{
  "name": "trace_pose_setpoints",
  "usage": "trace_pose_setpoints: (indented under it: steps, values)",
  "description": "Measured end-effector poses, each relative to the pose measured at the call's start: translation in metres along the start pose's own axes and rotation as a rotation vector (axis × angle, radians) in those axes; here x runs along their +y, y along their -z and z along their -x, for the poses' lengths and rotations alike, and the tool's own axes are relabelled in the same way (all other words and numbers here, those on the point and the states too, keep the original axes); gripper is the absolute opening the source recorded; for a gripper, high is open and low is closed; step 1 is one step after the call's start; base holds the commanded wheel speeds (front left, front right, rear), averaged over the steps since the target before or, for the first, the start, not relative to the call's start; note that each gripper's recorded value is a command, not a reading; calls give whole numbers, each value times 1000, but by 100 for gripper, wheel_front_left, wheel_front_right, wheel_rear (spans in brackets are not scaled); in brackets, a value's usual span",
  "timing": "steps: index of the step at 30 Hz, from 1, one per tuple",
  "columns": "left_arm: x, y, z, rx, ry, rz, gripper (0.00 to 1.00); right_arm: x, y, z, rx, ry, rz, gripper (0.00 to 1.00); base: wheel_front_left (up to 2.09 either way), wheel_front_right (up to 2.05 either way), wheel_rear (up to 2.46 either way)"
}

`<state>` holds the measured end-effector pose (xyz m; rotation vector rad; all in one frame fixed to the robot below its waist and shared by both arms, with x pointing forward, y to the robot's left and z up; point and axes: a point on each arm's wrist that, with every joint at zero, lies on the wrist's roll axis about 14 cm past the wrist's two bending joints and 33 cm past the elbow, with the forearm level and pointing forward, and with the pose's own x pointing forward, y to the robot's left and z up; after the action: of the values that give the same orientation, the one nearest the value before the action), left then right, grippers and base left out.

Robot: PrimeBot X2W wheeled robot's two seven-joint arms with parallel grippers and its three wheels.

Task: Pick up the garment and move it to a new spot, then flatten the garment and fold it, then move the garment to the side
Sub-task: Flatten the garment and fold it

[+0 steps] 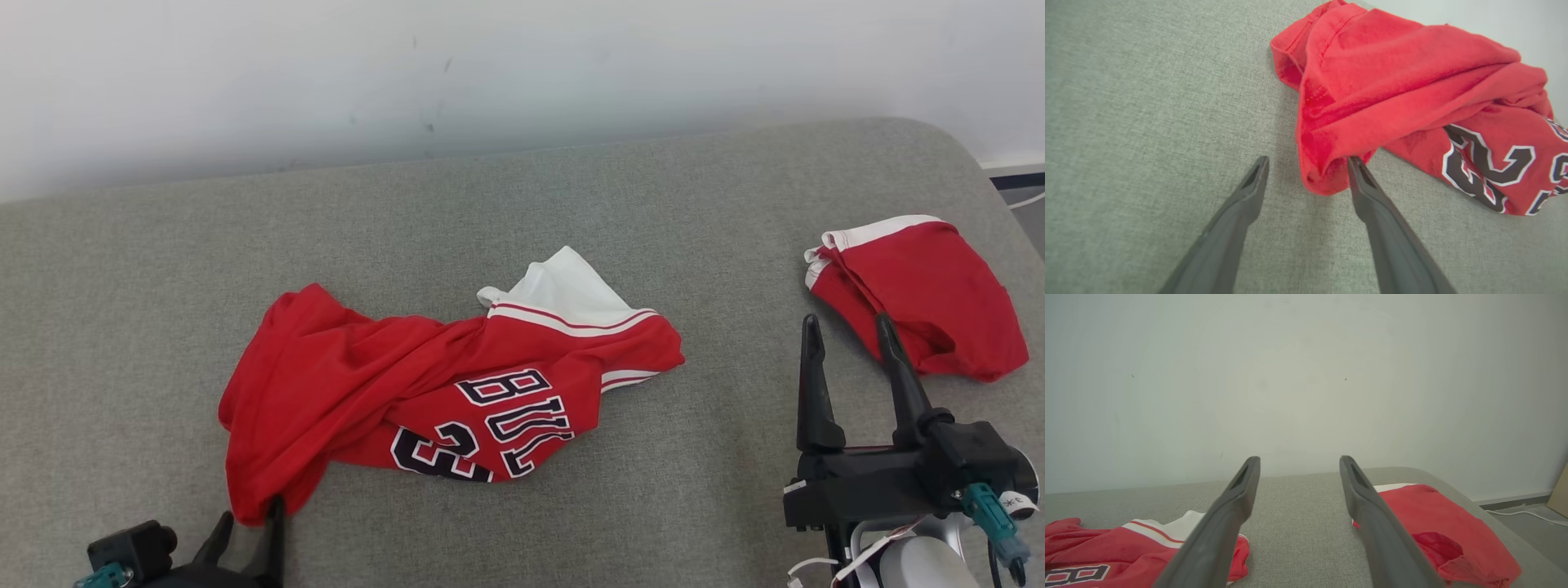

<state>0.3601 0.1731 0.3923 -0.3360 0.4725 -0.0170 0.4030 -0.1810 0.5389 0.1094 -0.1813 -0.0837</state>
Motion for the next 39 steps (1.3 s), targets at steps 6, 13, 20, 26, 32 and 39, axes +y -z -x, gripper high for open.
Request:
trace_pose_setpoints:
  steps: [6,13,20,26,32,39]
  values:
    - [-4,5,0,12,15,13,100,3,4,2,12,-10,-1,100,0,0,0]
    - [-12,15,-2,38,39,18,100,-1,3,4,13,2,1,100,0,0,0]
    - [-17,16,-5,37,48,22,38,-4,3,5,14,12,4,100,0,0,0]
    - [-13,15,-7,30,36,20,7,-6,3,5,13,18,5,100,0,0,0]
    - [-12,14,-7,23,33,20,0,-5,4,5,15,14,5,100,0,0,0]
    - [-4,1,-4,-24,25,18,0,-1,2,3,10,-14,15,100,0,0,0]
